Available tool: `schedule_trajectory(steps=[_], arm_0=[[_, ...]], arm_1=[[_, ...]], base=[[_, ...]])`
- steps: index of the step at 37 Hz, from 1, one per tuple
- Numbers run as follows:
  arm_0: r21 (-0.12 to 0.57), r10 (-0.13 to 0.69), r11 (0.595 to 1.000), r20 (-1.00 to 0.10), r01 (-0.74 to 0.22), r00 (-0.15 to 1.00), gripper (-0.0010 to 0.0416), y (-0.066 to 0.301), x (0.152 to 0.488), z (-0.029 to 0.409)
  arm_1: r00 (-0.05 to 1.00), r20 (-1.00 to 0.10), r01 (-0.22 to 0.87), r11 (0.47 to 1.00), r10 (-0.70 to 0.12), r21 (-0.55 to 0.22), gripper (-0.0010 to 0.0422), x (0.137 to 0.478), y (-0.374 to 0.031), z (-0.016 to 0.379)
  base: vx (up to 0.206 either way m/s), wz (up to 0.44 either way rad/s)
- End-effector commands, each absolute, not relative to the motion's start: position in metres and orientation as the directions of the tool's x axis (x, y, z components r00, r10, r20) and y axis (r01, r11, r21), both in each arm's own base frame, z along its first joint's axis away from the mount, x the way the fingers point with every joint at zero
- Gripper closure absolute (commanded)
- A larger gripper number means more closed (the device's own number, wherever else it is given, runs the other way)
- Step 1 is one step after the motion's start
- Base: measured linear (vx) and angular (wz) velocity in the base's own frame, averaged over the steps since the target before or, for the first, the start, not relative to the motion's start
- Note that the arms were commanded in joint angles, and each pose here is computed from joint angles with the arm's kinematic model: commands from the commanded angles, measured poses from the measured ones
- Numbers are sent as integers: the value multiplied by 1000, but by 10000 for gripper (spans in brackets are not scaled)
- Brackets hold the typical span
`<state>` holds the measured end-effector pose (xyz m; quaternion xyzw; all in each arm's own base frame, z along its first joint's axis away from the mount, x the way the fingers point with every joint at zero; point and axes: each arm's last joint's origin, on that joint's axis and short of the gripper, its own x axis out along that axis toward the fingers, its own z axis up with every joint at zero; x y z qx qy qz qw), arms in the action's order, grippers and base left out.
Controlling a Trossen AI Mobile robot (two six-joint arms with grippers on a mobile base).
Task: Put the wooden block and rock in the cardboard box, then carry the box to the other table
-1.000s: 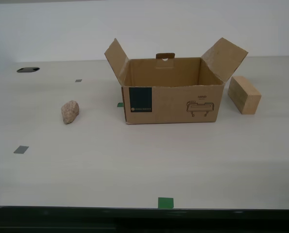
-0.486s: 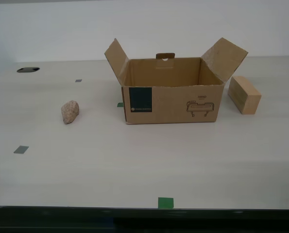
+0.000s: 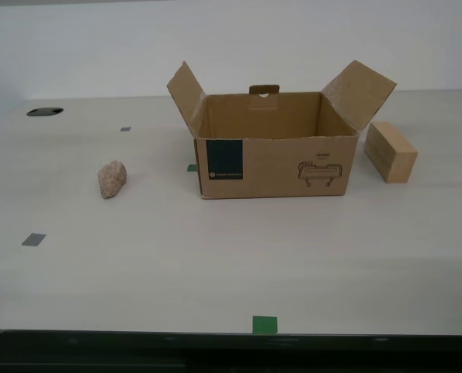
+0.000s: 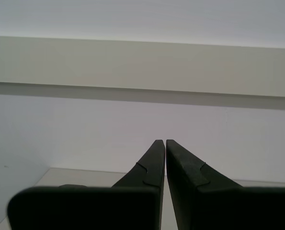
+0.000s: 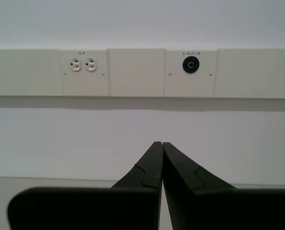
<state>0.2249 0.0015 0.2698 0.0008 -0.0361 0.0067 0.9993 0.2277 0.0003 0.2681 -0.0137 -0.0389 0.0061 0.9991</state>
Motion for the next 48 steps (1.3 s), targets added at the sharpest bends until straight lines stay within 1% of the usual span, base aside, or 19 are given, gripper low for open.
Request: schedule_trajectory(steps=[1,4,10,15,18,24,31,34,39,44,48], arm_0=[[1,13,1000,85,-13,996,407,2,223,272],[-2,13,1000,86,-13,996,407,2,222,273],[-1,13,1000,56,-13,998,407,2,219,272],[-1,13,1000,-15,-13,1000,407,2,221,274],[-2,13,1000,-69,-13,998,407,2,222,280],[0,13,1000,-141,-13,990,406,2,224,294],[22,13,1000,-259,-8,966,407,2,222,315],[24,13,1000,-302,-6,953,406,2,219,326],[29,13,1000,-374,-2,928,406,2,212,347],[60,13,998,-426,14,905,406,2,202,367],[83,13,996,-443,27,896,406,2,197,379]], arm_1=[[997,82,-10,999,13,-32,412,228,0,269],[997,79,-10,999,13,-35,412,227,0,270],[997,70,-9,999,11,-34,413,224,0,280],[999,36,-10,999,11,-34,413,221,0,287],[999,-31,-12,999,11,-33,413,221,0,290],[986,-166,-14,999,9,-31,413,219,0,300],[953,-299,42,998,-54,-48,413,216,-2,316],[938,-339,58,997,-73,-56,413,213,-3,324],[916,-394,57,996,-77,-61,412,208,-3,338],[891,-447,45,996,-77,-82,412,204,-3,350],[860,-496,74,991,-120,-110,413,205,-4,357]], base=[[0,0],[0,0],[0,0],[0,0],[0,0],[0,0],[0,0],[0,0],[0,0],[0,0],[0,0]])
